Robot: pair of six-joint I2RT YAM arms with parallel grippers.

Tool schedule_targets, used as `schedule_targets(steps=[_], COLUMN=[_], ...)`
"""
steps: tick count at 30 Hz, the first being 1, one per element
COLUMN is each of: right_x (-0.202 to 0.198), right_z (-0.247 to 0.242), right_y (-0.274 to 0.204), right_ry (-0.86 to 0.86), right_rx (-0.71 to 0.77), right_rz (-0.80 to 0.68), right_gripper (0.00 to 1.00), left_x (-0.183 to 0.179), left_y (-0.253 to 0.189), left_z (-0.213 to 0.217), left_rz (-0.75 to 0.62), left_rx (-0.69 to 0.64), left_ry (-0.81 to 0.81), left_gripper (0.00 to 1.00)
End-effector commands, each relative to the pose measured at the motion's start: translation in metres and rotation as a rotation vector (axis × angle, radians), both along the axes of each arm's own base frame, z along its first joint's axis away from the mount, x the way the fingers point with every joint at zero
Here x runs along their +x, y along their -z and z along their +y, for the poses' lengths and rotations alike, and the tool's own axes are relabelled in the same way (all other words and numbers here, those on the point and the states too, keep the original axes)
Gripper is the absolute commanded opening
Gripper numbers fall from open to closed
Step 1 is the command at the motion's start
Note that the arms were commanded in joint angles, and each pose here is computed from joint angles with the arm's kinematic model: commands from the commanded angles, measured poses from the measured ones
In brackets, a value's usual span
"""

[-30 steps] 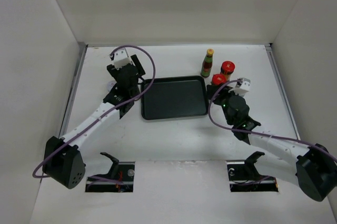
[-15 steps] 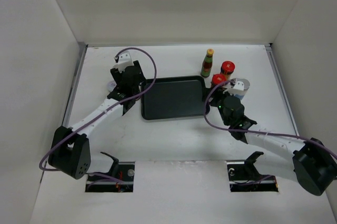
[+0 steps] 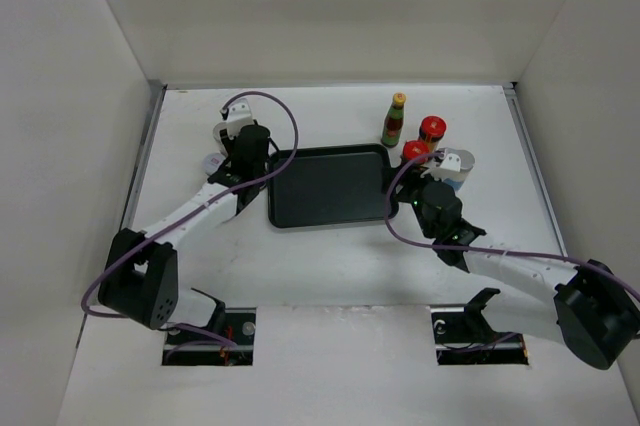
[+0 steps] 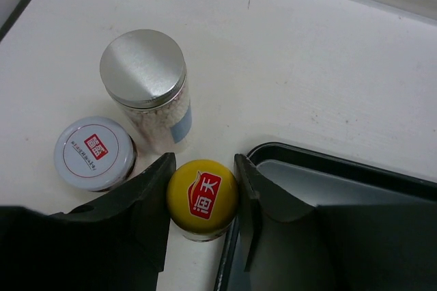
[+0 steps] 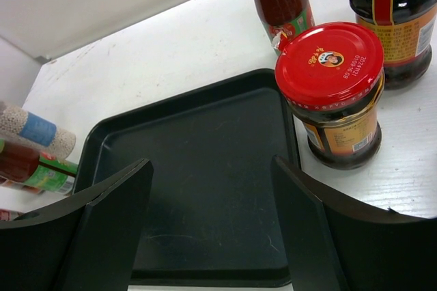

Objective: Organize the condiment bottles

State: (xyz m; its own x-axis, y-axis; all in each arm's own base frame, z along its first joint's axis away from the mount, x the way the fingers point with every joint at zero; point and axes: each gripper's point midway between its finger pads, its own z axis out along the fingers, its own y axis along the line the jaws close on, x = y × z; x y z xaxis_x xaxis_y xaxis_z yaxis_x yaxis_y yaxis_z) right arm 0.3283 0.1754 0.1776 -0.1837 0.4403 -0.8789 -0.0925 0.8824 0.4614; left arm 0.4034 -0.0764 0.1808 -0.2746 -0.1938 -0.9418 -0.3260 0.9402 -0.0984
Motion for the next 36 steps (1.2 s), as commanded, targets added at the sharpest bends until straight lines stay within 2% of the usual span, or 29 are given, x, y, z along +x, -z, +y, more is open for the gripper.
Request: schedule_targets(steps=[1, 4, 7, 14, 19, 25, 36], right_x=[0.004, 0.004, 0.004, 0.006, 0.005, 0.003, 0.004], right_z=[0.008, 0.006, 0.008, 0.012, 0.011, 0.007, 0.009], right_y=[-0.034, -0.036, -0.034, -0.031, -0.033, -0.036, -0.032], right_ry=[-0.015, -0.012, -0.016, -0.027, -0.028, -0.022, -0.025], right_rx=[0.060, 0.058, 0.065, 0.057, 0.063, 0.071, 0.060], right_rz=[-0.087, -0.090, -0.087, -0.074, -0.083, -0.091, -0.081], right_gripper=[0.77, 0.77, 0.77, 0.77, 0.77, 0.77, 0.78], left_x=[0.006, 0.004, 0.000, -0.014, -0.013, 0.007, 0.037], left_y=[-0.016, -0.030, -0.055, -0.124, -0.150, -0.131, -0.097], left_z=[-0.003, -0.004, -0.006, -0.018, -0.043, -0.072, -0.083], left_rz=[-0.049, -0.085, -0.141, -0.299, -0.354, -0.320, -0.297], left_rx=[-0.034, -0.044, -0.058, -0.048, -0.036, -0.036, -0.053], left_ry=[0.004, 0.006, 0.013, 0.023, 0.076, 0.138, 0.170], left_gripper=[0.25, 0.18, 0.15, 0.15, 0.15, 0.15, 0.15])
